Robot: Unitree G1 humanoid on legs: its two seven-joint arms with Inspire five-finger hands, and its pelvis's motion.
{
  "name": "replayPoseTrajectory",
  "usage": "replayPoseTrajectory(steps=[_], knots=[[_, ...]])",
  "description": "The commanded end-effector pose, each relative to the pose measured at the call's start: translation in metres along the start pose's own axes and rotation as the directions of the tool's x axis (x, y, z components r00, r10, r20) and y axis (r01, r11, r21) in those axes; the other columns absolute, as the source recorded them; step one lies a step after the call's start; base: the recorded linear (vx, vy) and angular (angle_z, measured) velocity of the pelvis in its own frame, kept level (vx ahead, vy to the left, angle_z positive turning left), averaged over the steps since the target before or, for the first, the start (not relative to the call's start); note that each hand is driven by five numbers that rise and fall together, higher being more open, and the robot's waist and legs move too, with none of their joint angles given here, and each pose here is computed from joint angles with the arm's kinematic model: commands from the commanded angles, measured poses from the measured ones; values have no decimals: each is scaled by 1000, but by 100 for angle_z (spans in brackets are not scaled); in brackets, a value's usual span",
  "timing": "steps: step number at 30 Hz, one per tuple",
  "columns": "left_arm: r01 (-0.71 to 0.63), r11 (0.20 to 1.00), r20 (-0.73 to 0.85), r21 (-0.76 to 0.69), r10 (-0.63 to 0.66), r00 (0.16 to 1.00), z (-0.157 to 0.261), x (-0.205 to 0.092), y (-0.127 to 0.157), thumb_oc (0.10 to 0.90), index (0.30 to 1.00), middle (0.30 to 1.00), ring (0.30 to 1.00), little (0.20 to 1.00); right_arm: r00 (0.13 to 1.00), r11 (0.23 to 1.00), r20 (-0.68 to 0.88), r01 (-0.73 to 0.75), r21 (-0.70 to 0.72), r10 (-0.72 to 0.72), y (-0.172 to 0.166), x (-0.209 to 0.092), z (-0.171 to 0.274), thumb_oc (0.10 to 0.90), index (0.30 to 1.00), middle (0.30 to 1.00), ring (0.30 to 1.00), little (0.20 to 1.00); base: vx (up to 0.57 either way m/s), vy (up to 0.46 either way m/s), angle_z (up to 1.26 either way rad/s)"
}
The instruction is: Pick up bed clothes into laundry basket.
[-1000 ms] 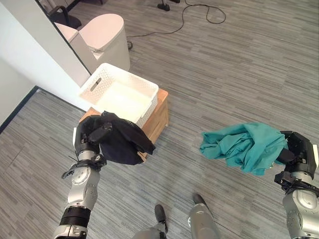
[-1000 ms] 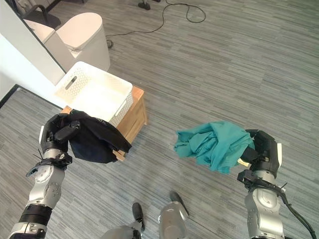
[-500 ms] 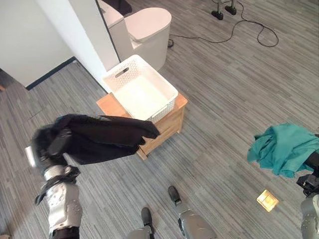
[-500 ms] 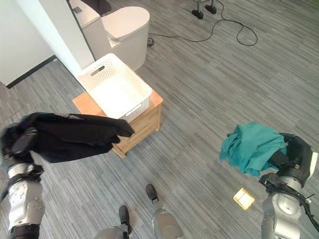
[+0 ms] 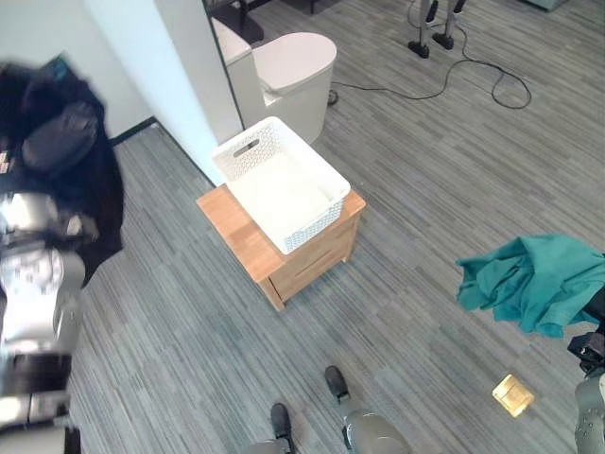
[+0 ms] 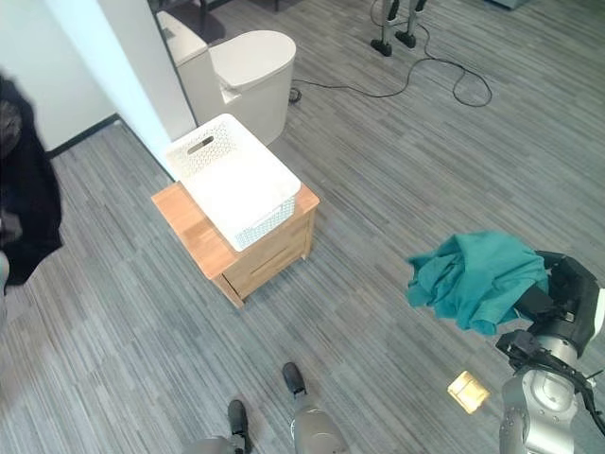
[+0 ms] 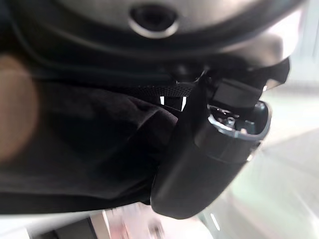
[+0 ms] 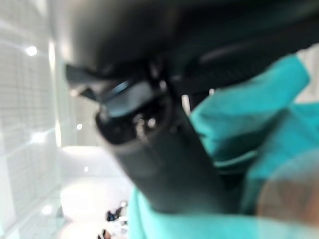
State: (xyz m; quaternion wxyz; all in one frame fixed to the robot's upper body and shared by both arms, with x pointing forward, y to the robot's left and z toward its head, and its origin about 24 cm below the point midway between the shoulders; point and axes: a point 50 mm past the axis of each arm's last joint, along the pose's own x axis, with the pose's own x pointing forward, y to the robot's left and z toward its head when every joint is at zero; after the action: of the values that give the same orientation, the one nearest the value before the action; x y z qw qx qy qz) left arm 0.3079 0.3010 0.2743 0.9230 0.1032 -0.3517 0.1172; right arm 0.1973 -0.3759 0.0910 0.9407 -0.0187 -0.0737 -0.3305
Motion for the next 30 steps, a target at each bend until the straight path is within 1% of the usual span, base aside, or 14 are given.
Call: replayPoseTrajectory(steps=[1,3,6,7,11,12,15,16,18,20,22,23,26,30], knots=[[35,999,274,-25,-27,961,67,41,5,400,300,300,300,300,967,1000,254,-23,7,20,-9,14,52,400,300,300,300,300,17,3,-10],[46,999,294,-25,-37,955,76,51,2,400,300,300,300,300,971,1000,238,-22,12,19,-9,11,47,400,300,300,300,300,18,2,-27],[31,999,321,-26,-21,947,89,64,1,400,300,300,300,300,978,999,210,-10,30,4,-12,7,38,400,300,300,300,300,30,8,-17],[16,999,327,-48,0,945,93,69,1,400,300,300,300,300,981,999,193,0,37,-7,-12,5,34,400,300,300,300,300,32,11,-7],[-24,998,328,-61,42,944,101,81,4,400,300,300,300,300,985,998,169,29,55,-38,-17,1,27,400,300,300,300,300,29,11,-13],[-49,996,302,-75,69,951,99,85,8,400,300,300,300,300,987,997,154,42,58,-51,-20,0,24,400,300,300,300,300,27,16,-18],[-61,997,291,-51,73,954,102,92,8,400,300,300,300,300,988,997,137,61,56,-68,-25,-2,21,400,300,300,300,300,23,15,-10],[-62,998,297,6,57,953,109,97,8,400,300,300,300,300,988,997,141,63,45,-69,-26,-1,22,400,300,300,300,300,14,9,-7],[-36,999,318,16,29,948,118,101,3,400,300,300,300,300,987,997,142,65,51,-71,-26,-2,22,400,300,300,300,300,16,11,-5],[-23,1000,304,14,18,952,117,103,1,400,300,300,300,300,988,996,136,62,69,-71,-25,-5,19,400,300,300,300,300,9,7,-2],[31,999,324,9,-33,945,124,108,-13,400,300,300,300,300,990,996,128,47,73,-56,-21,-6,16,400,300,300,300,300,0,0,0],[32,999,325,10,-34,945,125,108,-13,400,300,300,300,300,990,996,128,48,74,-57,-21,-6,16,400,300,300,300,300,0,0,0],[101,994,369,46,-111,923,142,114,-32,400,300,300,300,300,993,997,112,21,70,-29,-15,-6,12,400,300,300,300,300,34,13,-2],[138,988,419,69,-155,895,161,118,-45,400,300,300,300,300,995,998,101,1,66,-7,-11,-5,10,400,300,300,300,300,23,11,-7]])
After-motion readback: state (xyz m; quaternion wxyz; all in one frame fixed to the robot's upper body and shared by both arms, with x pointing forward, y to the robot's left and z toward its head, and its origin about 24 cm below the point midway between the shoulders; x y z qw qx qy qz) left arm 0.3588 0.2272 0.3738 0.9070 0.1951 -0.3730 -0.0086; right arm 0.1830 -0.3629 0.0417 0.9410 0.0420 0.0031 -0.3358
